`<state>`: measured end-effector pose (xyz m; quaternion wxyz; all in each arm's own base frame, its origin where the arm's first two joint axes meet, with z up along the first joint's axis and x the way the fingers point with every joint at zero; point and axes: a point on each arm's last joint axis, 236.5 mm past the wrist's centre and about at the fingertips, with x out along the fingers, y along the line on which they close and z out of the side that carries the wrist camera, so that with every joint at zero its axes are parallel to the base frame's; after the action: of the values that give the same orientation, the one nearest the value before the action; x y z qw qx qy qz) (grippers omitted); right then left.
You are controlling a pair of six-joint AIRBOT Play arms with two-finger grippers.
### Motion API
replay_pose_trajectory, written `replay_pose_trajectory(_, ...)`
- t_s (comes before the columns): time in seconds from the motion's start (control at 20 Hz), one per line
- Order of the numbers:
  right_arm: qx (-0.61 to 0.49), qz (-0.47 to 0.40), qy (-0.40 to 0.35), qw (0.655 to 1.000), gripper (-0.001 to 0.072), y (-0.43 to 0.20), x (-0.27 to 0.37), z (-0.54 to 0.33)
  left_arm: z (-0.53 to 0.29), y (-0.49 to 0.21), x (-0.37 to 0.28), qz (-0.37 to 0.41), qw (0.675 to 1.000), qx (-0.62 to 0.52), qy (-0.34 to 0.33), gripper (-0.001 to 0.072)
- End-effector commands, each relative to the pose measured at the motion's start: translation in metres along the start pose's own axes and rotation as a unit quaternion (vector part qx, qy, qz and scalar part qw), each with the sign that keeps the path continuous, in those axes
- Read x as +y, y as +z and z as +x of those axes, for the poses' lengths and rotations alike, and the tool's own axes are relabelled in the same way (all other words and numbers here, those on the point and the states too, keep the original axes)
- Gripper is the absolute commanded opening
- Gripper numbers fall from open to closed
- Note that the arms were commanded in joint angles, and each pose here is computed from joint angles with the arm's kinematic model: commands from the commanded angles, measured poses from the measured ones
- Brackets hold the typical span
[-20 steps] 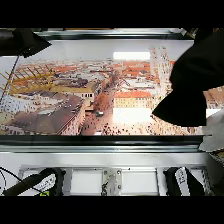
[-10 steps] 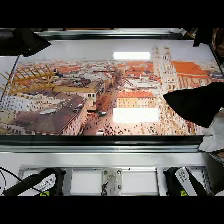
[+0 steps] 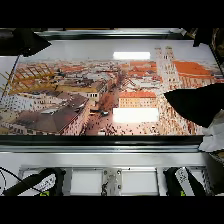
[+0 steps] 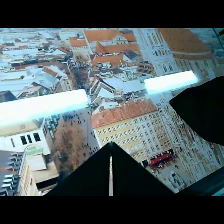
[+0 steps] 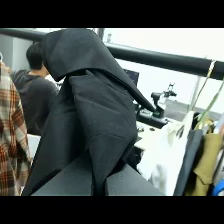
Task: Fold the clothes and pants, and hang the long-sleeved shirts on hangers.
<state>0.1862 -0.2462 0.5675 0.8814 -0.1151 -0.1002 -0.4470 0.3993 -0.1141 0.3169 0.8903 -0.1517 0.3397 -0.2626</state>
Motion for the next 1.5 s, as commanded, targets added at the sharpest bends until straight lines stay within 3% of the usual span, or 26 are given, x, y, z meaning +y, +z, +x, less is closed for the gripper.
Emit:
replay_pose_trajectory(0.0,-0.007,-0.003,-0.006,1.000,0.0002,0.007,-0.003,-0.007,0.000,0.000,0.000,0.000,1.000,0.000,0.000,0.0010)
replay_pose_trajectory(0.4,0.019,-0.005,-0.019,1.000,0.0002,-0.016,-0.009,0.015,0.000,-0.002,0.000,0.000,1.000,0.004,0.000,0.0011)
replay_pose_trajectory(0.95,0.081,0.063,-0.115,0.988,0.0002,-0.078,-0.078,0.048,0.000,-0.009,-0.001,0.000,1.000,0.019,-0.002,0.0011)
replay_pose_trajectory(1.45,0.139,0.104,-0.123,0.977,0.0002,-0.123,-0.082,0.064,0.000,-0.009,-0.001,0.000,1.000,0.019,-0.002,0.0010)
